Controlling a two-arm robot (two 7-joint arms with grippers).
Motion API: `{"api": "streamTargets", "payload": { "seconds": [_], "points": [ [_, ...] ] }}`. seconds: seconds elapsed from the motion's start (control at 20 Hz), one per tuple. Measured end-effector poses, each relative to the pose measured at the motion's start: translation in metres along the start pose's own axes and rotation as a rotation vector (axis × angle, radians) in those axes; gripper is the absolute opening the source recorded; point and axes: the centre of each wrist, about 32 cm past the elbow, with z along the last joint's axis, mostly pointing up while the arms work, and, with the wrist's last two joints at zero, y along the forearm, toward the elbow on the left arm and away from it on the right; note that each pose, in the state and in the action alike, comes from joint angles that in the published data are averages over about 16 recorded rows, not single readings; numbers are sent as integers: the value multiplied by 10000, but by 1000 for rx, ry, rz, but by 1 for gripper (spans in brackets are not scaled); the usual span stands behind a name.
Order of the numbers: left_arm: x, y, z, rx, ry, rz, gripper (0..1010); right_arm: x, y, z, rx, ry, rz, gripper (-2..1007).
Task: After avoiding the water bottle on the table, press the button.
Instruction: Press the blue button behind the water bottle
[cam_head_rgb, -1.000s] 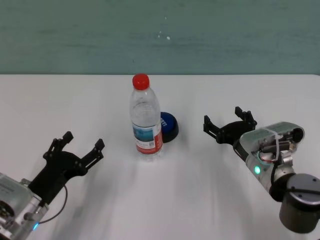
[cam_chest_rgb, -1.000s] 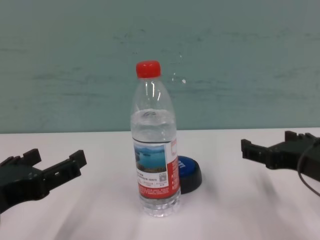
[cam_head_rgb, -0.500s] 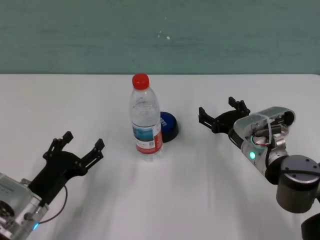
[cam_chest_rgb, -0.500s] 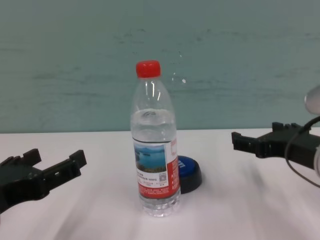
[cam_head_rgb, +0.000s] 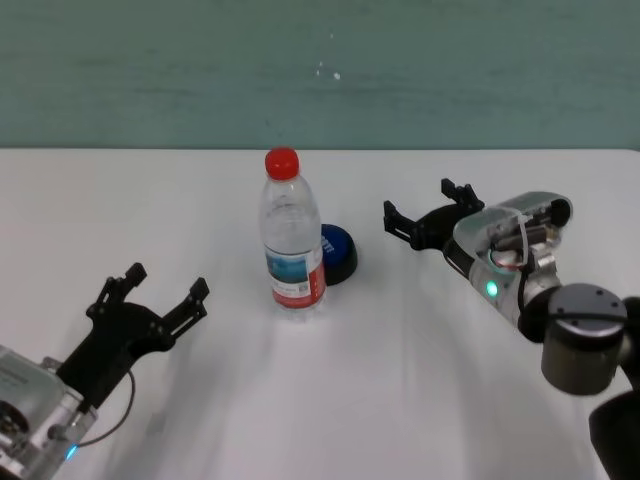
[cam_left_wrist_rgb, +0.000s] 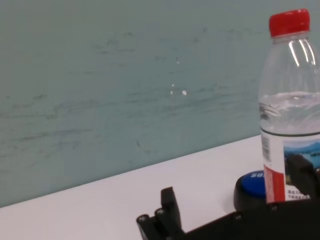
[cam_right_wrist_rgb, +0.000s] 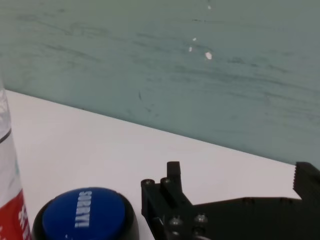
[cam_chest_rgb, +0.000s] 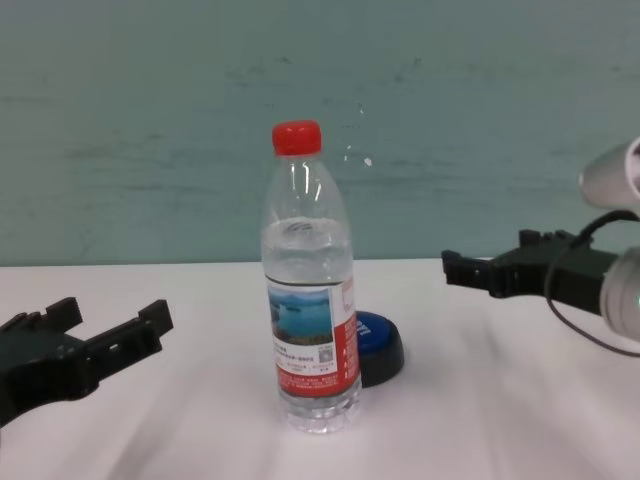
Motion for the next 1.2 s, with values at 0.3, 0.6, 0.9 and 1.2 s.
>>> {"api": "streamTargets", "payload": {
  "seconds": [0.3,0.6,0.9,1.2],
  "points": [
    [0,0,0,0,0,0,1010,24,160,73,7,-18,34,1004],
    [0,0,0,0,0,0,1010,36,323,114,10,-28,69,1004],
    [0,0,0,0,0,0,1010,31,470,108,6,-25,103,1004],
    [0,0,0,0,0,0,1010,13,590,79,-6,-18,134,1004]
  ]
}}
